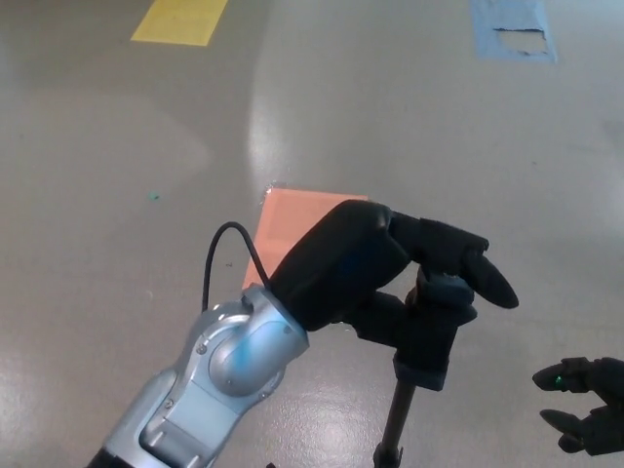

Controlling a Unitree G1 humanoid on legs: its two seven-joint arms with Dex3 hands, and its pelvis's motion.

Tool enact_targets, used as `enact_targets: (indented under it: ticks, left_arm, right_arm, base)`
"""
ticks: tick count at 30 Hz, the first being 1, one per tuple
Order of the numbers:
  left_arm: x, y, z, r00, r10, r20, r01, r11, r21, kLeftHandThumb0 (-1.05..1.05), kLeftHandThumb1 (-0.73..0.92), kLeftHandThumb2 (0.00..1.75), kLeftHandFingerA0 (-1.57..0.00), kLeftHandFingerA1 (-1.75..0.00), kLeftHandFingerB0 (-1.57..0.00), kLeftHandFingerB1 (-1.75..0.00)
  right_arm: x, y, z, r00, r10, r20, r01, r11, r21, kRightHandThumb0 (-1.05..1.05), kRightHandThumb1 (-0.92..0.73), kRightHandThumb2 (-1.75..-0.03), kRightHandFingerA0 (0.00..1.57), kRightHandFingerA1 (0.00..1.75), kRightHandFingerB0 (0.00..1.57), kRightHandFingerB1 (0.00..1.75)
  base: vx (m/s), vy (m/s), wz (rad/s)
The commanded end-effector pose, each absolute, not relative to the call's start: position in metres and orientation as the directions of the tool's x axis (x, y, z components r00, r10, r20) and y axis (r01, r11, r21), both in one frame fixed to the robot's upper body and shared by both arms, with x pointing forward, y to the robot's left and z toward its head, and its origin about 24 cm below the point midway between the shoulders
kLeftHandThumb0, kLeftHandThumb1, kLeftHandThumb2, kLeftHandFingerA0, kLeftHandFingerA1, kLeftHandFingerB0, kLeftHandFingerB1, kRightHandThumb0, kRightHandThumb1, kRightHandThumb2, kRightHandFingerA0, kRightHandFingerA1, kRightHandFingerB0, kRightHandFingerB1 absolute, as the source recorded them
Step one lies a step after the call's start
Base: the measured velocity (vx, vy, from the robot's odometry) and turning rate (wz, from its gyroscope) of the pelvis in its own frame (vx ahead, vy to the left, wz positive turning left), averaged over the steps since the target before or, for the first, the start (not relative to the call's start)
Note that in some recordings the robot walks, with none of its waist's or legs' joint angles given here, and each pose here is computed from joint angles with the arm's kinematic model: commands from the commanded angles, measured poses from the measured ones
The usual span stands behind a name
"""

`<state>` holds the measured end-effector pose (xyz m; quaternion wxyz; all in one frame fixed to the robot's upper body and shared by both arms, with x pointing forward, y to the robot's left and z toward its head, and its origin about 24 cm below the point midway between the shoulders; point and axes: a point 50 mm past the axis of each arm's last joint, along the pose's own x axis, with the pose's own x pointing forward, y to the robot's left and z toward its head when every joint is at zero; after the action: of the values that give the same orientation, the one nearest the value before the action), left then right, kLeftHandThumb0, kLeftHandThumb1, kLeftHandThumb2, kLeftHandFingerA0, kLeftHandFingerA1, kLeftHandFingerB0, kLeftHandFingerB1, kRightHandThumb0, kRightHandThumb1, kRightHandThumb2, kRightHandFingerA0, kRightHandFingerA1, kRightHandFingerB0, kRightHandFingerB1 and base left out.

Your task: The robot uses its left hand to grab the top of a phone stand kept on the floor and rotates it anti-clockwise

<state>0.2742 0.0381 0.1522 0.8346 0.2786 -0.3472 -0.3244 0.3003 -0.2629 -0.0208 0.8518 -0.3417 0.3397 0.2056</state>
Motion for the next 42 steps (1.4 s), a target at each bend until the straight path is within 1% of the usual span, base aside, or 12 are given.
enact_targets:
  ticks: [1, 12, 13, 17, 23, 26, 34, 36, 37, 38, 39, 42]
  left_arm:
    - [0.288, 0.046, 0.144, 0.653, -0.728, 0.209, 0.638, 0.678, 0.366, -0.23, 0.71, 0.61, -0.99, -0.49, -0.89, -0.49]
    - [0.289, 0.045, 0.144, 0.656, -0.735, 0.173, 0.662, 0.67, 0.335, -0.26, 0.71, 0.62, -0.99, -0.49, -0.88, -0.49]
    - [0.289, 0.045, 0.143, 0.664, -0.73, 0.159, 0.668, 0.675, 0.313, -0.17, 0.71, 0.62, -0.98, -0.5, -0.89, -0.5]
    - [0.29, 0.045, 0.139, 0.686, -0.719, 0.109, 0.685, 0.69, 0.235, -0.13, 0.73, 0.62, -0.97, -0.51, -0.89, -0.51]
    - [0.293, 0.046, 0.138, 0.708, -0.705, 0.04, 0.697, 0.707, 0.12, -0.16, 0.72, 0.62, -0.97, -0.51, -0.9, -0.49]
    - [0.295, 0.046, 0.137, 0.709, -0.704, 0.017, 0.702, 0.709, 0.073, -0.18, 0.68, 0.61, -0.99, -0.51, -0.9, -0.5]
    - [0.297, 0.048, 0.135, 0.718, -0.696, -0.013, 0.696, 0.716, 0.048, -0.21, 0.66, 0.6, -0.99, -0.51, -0.89, -0.49]
    - [0.298, 0.048, 0.134, 0.716, -0.697, -0.027, 0.698, 0.716, 0.015, -0.21, 0.66, 0.6, -0.98, -0.52, -0.88, -0.5]
    - [0.3, 0.049, 0.133, 0.72, -0.692, -0.051, 0.692, 0.721, -0.022, -0.29, 0.52, 0.86, -0.89, -0.69, -0.83, -0.68]
    - [0.3, 0.049, 0.133, 0.721, -0.691, -0.058, 0.69, 0.723, -0.029, -0.29, 0.52, 0.86, -0.89, -0.69, -0.83, -0.68]
    - [0.301, 0.05, 0.133, 0.727, -0.682, -0.082, 0.68, 0.732, -0.053, -0.26, 0.64, 0.6, -1.01, -0.52, -0.9, -0.48]
    - [0.305, 0.053, 0.131, 0.74, -0.658, -0.143, 0.649, 0.753, -0.111, -0.25, 0.66, 0.6, -1.0, -0.53, -0.88, -0.48]
  right_arm:
    - [0.308, -0.265, -0.012, 0.694, 0.1, -0.713, -0.581, 0.663, -0.472, -0.51, -0.82, -0.65, 0.56, 0.4, 0.12, 0.27]
    - [0.308, -0.265, -0.011, 0.696, 0.102, -0.711, -0.579, 0.665, -0.471, -0.5, -0.82, -0.64, 0.54, 0.4, 0.14, 0.27]
    - [0.308, -0.265, -0.011, 0.694, 0.102, -0.713, -0.58, 0.667, -0.469, -0.51, -0.82, -0.64, 0.54, 0.39, 0.14, 0.27]
    - [0.308, -0.266, -0.011, 0.694, 0.107, -0.712, -0.585, 0.661, -0.471, -0.51, -0.82, -0.64, 0.54, 0.39, 0.14, 0.27]
    - [0.308, -0.266, -0.011, 0.695, 0.103, -0.712, -0.58, 0.664, -0.471, -0.51, -0.82, -0.65, 0.55, 0.4, 0.13, 0.27]
    - [0.309, -0.265, -0.011, 0.694, 0.101, -0.713, -0.579, 0.666, -0.47, -0.51, -0.82, -0.65, 0.55, 0.4, 0.13, 0.27]
    - [0.308, -0.265, -0.011, 0.695, 0.104, -0.712, -0.578, 0.67, -0.466, -0.5, -0.82, -0.64, 0.56, 0.4, 0.13, 0.27]
    - [0.308, -0.265, -0.012, 0.694, 0.1, -0.713, -0.579, 0.665, -0.471, -0.51, -0.82, -0.64, 0.55, 0.39, 0.13, 0.26]
    - [0.308, -0.266, -0.012, 0.693, 0.098, -0.714, -0.579, 0.666, -0.471, -0.59, -0.67, -0.87, 0.48, 0.51, 0.08, 0.37]
    - [0.308, -0.266, -0.012, 0.693, 0.099, -0.714, -0.579, 0.667, -0.47, -0.59, -0.67, -0.87, 0.48, 0.51, 0.08, 0.37]
    - [0.308, -0.265, -0.012, 0.693, 0.099, -0.715, -0.578, 0.668, -0.468, -0.5, -0.82, -0.64, 0.54, 0.39, 0.13, 0.26]
    - [0.307, -0.265, -0.013, 0.689, 0.097, -0.718, -0.58, 0.669, -0.465, -0.51, -0.81, -0.64, 0.54, 0.39, 0.13, 0.25]
  base:
    - [0.0, 0.0, 0.0]
    - [0.0, 0.0, 0.0]
    - [0.0, 0.0, 0.0]
    - [0.0, 0.0, 0.0]
    - [0.0, 0.0, 0.0]
    - [0.0, 0.0, 0.0]
    - [0.0, 0.0, 0.0]
    - [0.0, 0.0, 0.0]
    - [0.0, 0.0, 0.0]
    - [0.0, 0.0, 0.0]
    - [0.0, 0.0, 0.0]
    - [0.0, 0.0, 0.0]
